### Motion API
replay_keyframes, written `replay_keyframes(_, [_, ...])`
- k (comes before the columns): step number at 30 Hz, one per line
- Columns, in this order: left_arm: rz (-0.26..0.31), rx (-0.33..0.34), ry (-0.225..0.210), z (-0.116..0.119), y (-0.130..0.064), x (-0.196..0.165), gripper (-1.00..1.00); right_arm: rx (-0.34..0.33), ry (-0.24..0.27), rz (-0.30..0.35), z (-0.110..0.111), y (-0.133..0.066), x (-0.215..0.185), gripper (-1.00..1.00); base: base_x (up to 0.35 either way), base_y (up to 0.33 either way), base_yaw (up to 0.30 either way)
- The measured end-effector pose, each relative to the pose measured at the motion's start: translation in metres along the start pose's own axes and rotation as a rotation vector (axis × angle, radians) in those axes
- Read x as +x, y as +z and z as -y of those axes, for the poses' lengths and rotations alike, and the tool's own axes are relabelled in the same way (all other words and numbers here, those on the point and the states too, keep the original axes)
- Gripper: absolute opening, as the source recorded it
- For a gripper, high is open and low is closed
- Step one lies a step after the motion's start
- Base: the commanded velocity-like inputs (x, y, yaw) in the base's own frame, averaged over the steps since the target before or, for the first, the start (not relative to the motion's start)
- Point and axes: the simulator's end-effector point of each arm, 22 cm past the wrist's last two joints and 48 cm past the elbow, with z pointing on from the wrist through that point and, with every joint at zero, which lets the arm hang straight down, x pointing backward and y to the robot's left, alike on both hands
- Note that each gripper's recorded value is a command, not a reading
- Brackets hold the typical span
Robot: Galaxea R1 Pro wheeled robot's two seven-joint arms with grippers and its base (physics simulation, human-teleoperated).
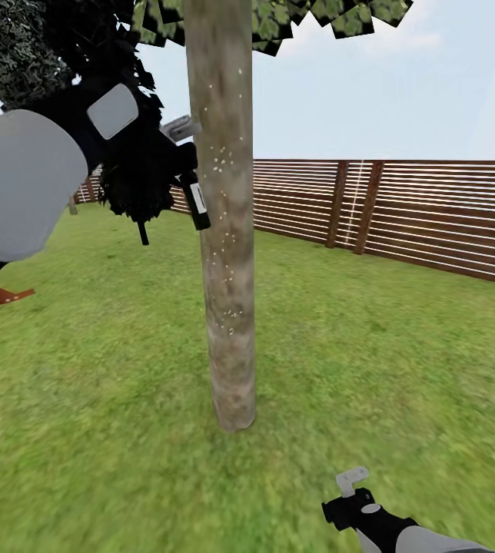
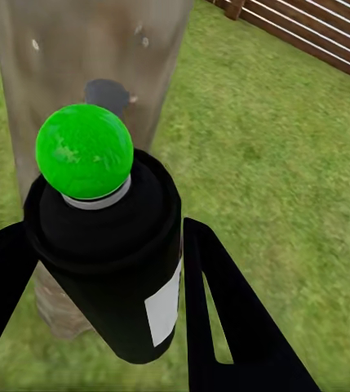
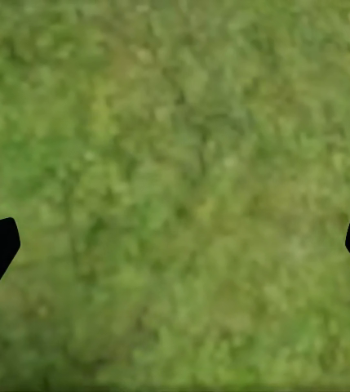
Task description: In the garden, pick up the pesticide atomizer on the floor and spray pesticide onto both trees until each tree trunk is fully covered.
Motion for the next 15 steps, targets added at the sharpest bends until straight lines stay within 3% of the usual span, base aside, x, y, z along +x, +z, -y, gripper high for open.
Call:
replay_keyframes(7, [-0.061, -0.015, -0.020, -0.017, 0.030, 0.036, -1.00, 0.000, 0.000, -0.002, 0.000, 0.001, 0.000, 1.00, -0.054, 0.000, 0.000])
replay_keyframes(15, [-0.077, -0.019, -0.022, -0.020, 0.036, 0.047, -1.00, 0.000, 0.000, 0.000, 0.000, 0.000, 0.000, 1.00, -0.107, 0.000, 0.000])
